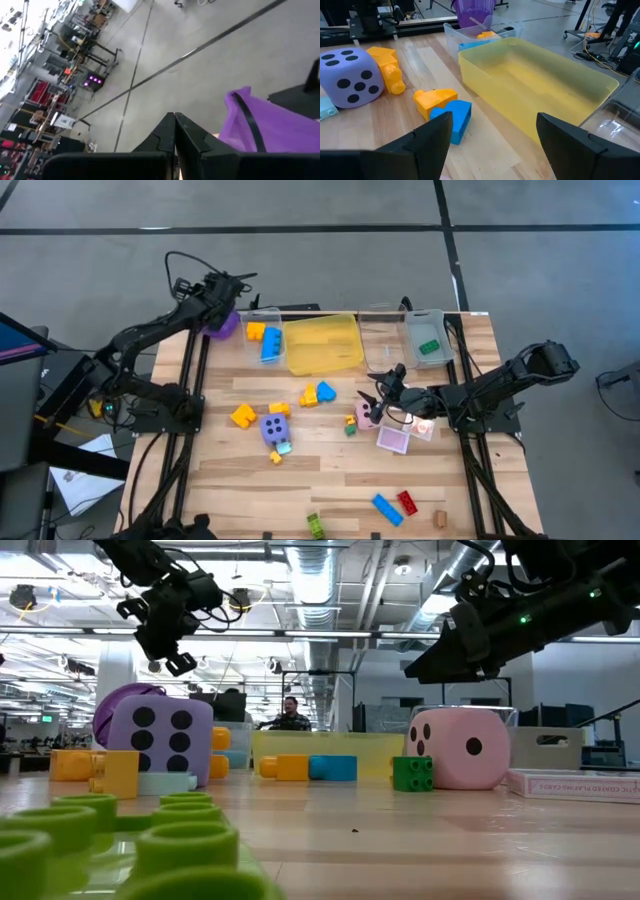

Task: Pick & Place Toys
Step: Adjust the violet bucket

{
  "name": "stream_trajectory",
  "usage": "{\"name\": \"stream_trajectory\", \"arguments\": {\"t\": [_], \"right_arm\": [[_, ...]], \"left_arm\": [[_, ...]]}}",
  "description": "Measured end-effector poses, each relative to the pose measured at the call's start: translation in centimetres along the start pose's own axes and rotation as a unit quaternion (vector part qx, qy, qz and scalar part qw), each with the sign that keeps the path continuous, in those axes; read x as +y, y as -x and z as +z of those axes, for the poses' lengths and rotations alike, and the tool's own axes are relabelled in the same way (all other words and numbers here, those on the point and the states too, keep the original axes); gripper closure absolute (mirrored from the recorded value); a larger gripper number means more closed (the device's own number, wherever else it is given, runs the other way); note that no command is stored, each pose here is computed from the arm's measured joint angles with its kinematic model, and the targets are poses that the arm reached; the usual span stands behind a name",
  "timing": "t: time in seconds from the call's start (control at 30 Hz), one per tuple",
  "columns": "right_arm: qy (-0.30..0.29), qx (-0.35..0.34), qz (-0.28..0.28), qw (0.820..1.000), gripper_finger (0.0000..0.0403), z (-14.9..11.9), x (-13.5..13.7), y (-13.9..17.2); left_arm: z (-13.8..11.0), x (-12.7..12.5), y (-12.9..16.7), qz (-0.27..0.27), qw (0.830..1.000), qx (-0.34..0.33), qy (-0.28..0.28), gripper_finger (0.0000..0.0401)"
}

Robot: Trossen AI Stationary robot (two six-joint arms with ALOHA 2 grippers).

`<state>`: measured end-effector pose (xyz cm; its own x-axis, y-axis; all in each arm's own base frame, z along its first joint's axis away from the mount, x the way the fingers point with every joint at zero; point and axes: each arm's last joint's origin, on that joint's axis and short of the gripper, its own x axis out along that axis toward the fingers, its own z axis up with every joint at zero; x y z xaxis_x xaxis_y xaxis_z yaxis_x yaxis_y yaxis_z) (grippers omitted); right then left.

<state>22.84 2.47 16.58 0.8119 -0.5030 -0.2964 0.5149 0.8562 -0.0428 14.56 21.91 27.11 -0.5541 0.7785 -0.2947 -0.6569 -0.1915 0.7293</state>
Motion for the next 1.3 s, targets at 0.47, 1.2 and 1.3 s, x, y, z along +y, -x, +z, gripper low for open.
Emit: {"name": "stream_trajectory", "arguments": {"t": [0.47, 1.2, 1.3], "right_arm": [[-0.005, 0.003, 0.0, 1.0, 0.0121, -0.1, 0.0, 0.0], [-0.004, 0.005, 0.0, 1.0, 0.0121, -0.1, 0.0, 0.0], [-0.004, 0.005, 0.0, 1.0, 0.0121, -0.1, 0.0, 0.0]], "left_arm": [[-0.7, -0.7, -0.1, -0.108, 0.993, 0.027, 0.033, 0.0401], [-1.4, -1.5, 0.2, -0.255, 0.96, 0.082, 0.077, 0.0401], [-1.4, -1.7, 0.5, -0.259, 0.96, 0.077, 0.074, 0.0401]]}}
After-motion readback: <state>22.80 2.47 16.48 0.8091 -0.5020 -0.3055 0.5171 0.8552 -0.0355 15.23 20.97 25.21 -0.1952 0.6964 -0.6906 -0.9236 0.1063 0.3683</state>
